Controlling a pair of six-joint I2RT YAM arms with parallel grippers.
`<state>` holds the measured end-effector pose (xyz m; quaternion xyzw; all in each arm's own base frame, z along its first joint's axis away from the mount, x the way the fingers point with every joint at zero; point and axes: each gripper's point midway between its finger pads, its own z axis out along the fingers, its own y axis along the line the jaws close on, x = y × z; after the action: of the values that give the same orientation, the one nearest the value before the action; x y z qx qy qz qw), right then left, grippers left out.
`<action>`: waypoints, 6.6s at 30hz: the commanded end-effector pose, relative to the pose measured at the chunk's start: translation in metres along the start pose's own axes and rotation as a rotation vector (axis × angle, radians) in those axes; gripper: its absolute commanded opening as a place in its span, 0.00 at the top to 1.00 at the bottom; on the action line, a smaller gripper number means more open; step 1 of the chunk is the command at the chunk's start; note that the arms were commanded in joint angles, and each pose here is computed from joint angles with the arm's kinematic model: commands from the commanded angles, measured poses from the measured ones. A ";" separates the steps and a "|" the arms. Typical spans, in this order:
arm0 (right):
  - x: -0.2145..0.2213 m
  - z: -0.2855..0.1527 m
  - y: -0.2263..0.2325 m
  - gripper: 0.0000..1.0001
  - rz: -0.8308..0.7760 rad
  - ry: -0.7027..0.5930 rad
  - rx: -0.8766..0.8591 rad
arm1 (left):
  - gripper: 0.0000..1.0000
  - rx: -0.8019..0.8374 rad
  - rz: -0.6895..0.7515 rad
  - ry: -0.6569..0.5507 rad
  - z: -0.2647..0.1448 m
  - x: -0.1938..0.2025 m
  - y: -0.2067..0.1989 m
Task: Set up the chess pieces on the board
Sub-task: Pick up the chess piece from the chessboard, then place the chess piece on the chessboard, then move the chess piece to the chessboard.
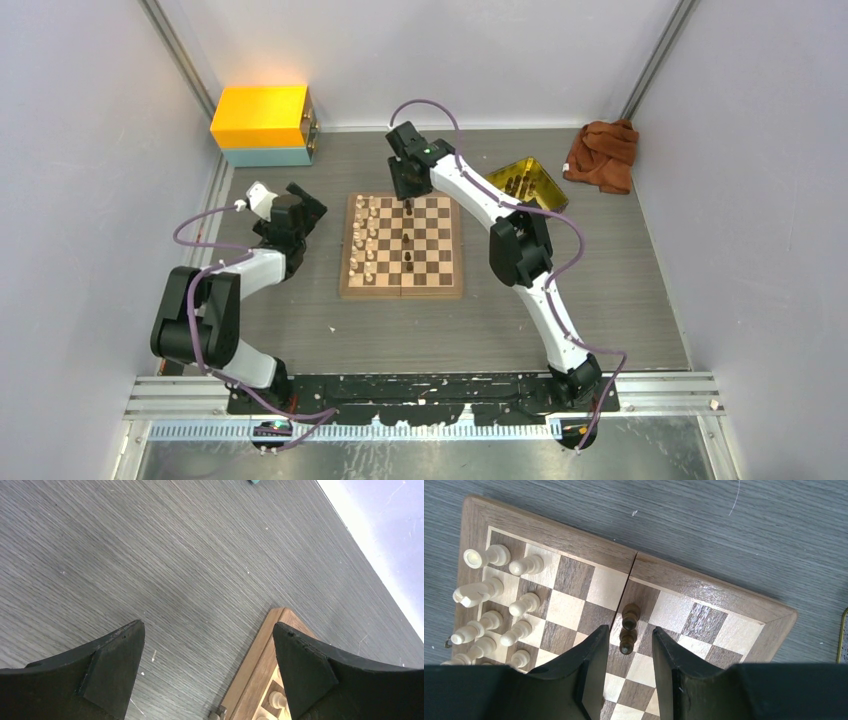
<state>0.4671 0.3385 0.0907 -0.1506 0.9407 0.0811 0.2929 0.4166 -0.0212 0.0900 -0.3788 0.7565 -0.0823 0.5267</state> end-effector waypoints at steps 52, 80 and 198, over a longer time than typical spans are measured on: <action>-0.037 -0.033 -0.046 0.99 0.009 -0.127 0.103 | 0.02 0.041 0.116 -0.135 -0.025 -0.028 -0.032; -0.017 -0.017 -0.054 0.90 0.065 -0.063 0.064 | 0.02 0.045 0.147 -0.142 -0.028 -0.027 -0.036; 0.002 -0.007 0.013 0.64 -0.095 -0.038 -0.045 | 0.02 0.045 0.151 -0.141 -0.029 -0.018 -0.037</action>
<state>0.4511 0.3360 0.0819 -0.1986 0.9339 0.0741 0.2879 0.4034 -0.0461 0.1103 -0.3023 0.7701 -0.0282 0.5611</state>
